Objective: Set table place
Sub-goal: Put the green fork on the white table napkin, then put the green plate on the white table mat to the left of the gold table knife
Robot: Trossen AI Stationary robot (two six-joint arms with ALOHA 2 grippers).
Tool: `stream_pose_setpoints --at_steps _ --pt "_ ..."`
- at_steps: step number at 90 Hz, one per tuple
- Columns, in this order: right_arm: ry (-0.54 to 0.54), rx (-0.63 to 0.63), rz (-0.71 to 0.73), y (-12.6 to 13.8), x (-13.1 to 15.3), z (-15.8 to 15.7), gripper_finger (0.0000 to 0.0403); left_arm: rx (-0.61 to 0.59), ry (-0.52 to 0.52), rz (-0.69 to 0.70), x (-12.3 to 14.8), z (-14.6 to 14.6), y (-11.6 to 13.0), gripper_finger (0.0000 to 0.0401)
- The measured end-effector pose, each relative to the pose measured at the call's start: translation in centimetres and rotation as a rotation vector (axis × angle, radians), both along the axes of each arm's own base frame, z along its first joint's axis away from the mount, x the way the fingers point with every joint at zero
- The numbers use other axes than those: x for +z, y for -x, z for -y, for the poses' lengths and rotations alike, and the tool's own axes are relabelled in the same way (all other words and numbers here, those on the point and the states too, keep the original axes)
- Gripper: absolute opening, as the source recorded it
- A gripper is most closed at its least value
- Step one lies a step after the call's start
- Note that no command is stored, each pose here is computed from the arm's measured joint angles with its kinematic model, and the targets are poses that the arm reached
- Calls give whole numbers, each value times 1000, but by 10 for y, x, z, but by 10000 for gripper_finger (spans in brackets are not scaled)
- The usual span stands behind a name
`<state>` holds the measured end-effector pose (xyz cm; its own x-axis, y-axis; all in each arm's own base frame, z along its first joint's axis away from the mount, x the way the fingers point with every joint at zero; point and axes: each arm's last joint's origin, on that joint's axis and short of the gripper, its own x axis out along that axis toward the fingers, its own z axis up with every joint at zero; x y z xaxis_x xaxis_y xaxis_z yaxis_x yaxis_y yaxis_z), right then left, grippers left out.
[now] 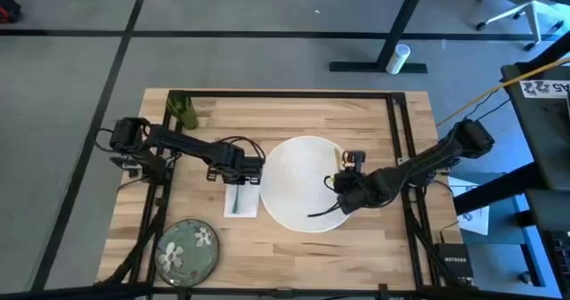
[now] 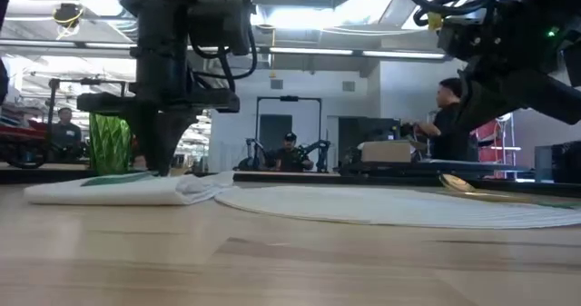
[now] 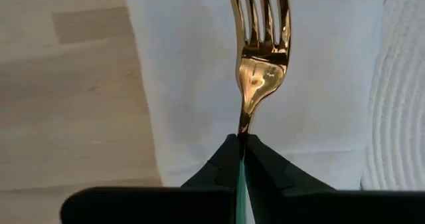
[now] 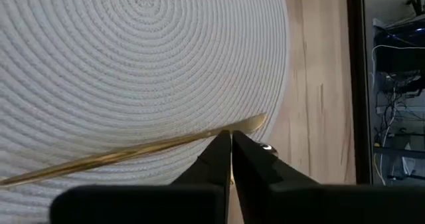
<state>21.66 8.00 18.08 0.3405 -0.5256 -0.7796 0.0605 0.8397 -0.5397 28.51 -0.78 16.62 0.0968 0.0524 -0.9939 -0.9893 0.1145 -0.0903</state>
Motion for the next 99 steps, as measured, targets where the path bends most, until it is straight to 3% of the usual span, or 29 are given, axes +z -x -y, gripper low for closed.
stream_pose_setpoints --at_steps 47,80,99 --pt "4 11 -7 0 0 0 1 -13 -11 11 0 4 -1 96" --pt "4 12 -7 0 0 0 1 -128 -65 3 0 2 -1 102" --pt "4 12 -7 0 0 0 1 -284 -83 -10 0 3 -1 102"
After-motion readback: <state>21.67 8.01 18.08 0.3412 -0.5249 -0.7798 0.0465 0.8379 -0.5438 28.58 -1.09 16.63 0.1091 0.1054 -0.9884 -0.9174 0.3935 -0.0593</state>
